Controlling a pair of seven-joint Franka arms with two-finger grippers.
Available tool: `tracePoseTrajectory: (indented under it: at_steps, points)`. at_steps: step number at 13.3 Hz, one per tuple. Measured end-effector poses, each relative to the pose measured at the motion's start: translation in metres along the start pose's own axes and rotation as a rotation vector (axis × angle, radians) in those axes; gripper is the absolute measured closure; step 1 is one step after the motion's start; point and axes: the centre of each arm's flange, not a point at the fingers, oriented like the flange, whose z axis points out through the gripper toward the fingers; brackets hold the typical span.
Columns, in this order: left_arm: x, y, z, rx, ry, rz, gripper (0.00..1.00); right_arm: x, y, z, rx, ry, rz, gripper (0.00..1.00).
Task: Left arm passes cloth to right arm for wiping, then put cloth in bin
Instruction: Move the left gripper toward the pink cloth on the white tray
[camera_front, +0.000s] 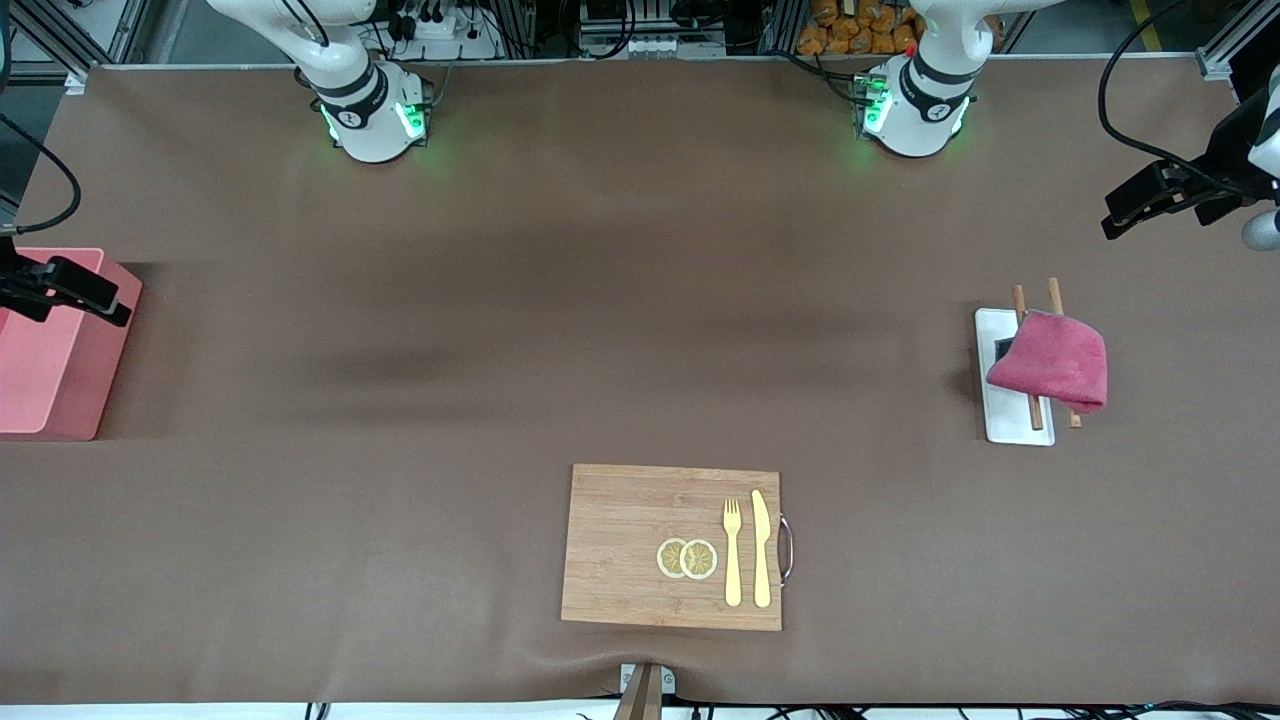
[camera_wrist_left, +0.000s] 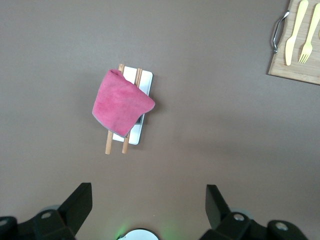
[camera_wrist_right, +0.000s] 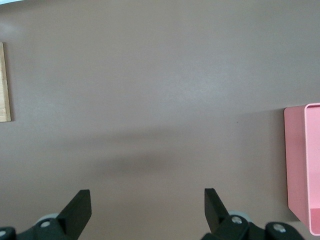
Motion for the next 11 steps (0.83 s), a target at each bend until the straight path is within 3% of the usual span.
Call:
tracePoseTrajectory:
  at_steps: [6, 11]
  points:
    - [0.008, -0.014, 0.01, 0.039, -0.014, -0.01, 0.0, 0.0, 0.0, 0.0, 0.0, 0.0, 0.0, 0.0]
    - [0.067, -0.04, 0.104, 0.051, -0.127, -0.053, 0.0, 0.0, 0.0, 0.003, 0.0, -0.005, 0.001, 0.0]
